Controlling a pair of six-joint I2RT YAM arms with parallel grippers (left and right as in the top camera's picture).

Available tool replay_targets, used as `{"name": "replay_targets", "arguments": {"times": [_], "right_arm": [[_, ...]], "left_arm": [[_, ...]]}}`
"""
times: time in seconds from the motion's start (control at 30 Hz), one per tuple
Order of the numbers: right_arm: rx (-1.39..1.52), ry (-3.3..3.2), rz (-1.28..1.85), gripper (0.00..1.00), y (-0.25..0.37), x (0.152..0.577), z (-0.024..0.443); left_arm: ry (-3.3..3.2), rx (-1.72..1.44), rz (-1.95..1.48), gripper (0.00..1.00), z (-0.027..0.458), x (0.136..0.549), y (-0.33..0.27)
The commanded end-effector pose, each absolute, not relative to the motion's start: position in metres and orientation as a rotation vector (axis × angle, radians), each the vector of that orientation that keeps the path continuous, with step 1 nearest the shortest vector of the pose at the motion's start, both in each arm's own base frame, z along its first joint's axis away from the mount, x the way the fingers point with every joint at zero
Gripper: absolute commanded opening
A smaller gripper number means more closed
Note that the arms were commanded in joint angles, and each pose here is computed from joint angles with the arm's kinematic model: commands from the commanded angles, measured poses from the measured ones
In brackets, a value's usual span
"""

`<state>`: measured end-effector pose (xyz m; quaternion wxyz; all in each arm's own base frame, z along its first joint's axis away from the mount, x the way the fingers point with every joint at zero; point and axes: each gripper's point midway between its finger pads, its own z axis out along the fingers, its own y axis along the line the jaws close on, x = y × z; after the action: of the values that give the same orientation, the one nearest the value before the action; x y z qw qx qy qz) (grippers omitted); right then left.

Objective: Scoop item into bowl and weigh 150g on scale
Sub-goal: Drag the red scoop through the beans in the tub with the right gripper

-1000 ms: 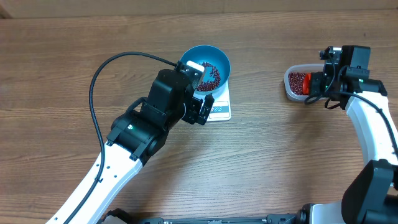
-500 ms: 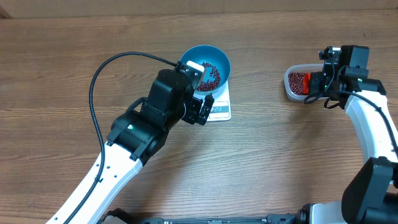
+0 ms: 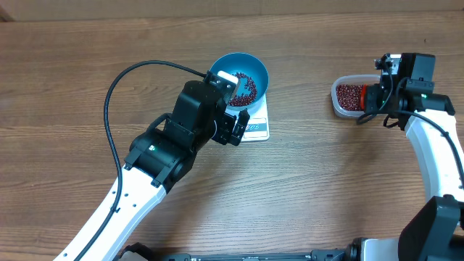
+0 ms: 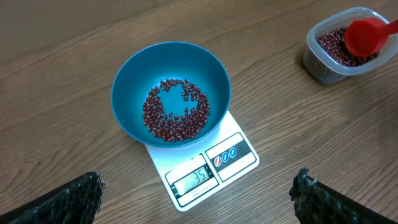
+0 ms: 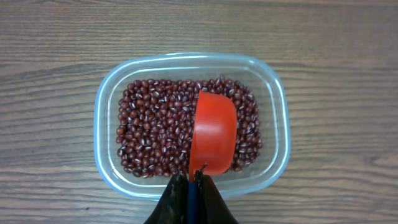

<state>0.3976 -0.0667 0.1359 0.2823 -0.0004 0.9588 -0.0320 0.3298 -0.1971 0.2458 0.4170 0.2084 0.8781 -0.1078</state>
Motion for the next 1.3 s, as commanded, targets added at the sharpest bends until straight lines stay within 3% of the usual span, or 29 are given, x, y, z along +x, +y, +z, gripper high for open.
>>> {"name": "replay_targets", "arguments": {"times": [0.0, 0.6, 1.27], "right_arm": [[-0.134, 2.529, -0.173, 0.04, -0.072, 0.399, 0.15], [-0.194, 2.565, -0.273, 0.04, -0.084, 0.4, 0.135], [-0.262, 2.602, 0.133, 0.04, -0.04, 0.393, 0.098]], "left_arm": [[2.181, 0.531, -0.281, 1.0, 0.255, 0.333, -0.199], [2.181, 0.531, -0.281, 1.0, 0.255, 0.333, -0.199], [2.181, 0.531, -0.281, 1.0, 0.255, 0.333, -0.199]]}}
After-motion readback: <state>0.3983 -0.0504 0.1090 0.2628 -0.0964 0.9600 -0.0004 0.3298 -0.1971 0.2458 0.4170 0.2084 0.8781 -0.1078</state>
